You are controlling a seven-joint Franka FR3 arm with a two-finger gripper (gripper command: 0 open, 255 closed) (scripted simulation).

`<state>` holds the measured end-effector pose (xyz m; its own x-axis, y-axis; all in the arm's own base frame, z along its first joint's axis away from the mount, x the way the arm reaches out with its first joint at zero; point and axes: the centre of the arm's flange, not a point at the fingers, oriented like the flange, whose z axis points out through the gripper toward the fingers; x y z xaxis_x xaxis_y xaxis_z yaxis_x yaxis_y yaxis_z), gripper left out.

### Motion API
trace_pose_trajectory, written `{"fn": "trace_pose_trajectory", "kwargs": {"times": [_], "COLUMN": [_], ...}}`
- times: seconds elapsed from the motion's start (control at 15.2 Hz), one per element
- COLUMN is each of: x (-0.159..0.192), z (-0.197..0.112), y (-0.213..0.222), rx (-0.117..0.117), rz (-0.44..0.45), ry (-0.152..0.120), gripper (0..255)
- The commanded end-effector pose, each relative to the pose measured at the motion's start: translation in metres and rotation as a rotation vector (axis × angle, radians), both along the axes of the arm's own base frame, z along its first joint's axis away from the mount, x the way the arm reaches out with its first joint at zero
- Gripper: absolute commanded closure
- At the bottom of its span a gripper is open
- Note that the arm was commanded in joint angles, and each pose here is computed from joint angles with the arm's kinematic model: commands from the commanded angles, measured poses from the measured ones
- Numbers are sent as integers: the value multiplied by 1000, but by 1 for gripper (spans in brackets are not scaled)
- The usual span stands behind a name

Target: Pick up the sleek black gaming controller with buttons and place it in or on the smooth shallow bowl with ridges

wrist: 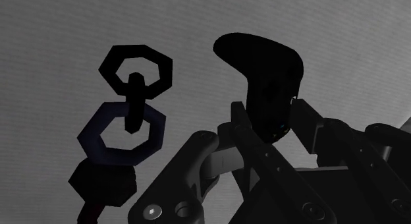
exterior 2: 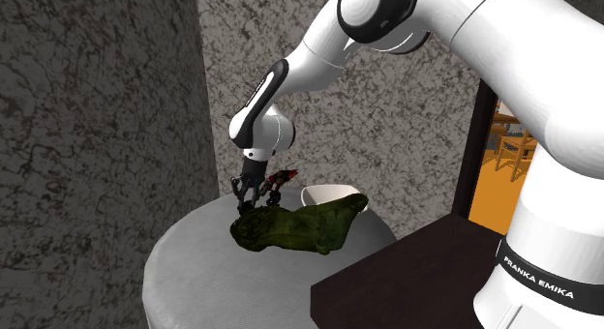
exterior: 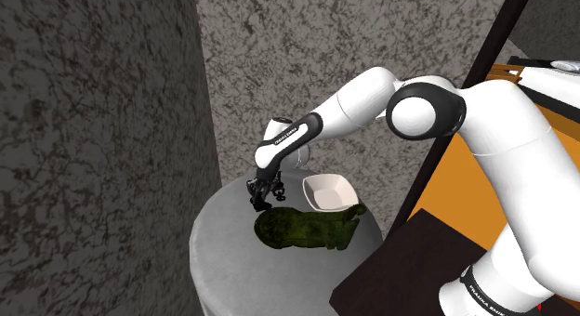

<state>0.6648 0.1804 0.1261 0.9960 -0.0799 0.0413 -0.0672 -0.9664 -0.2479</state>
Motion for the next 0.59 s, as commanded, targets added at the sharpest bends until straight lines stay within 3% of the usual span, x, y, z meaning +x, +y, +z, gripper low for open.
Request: {"fn": "trace_pose_trajectory", "kwargs": {"times": [0.0, 0.53], "x": [-8, -8], "z": [-9, 33], "y": [-2, -2], "rx": [-9, -9], "rz": [0, 0], "ry": [28, 28], "gripper": [255, 255]}}
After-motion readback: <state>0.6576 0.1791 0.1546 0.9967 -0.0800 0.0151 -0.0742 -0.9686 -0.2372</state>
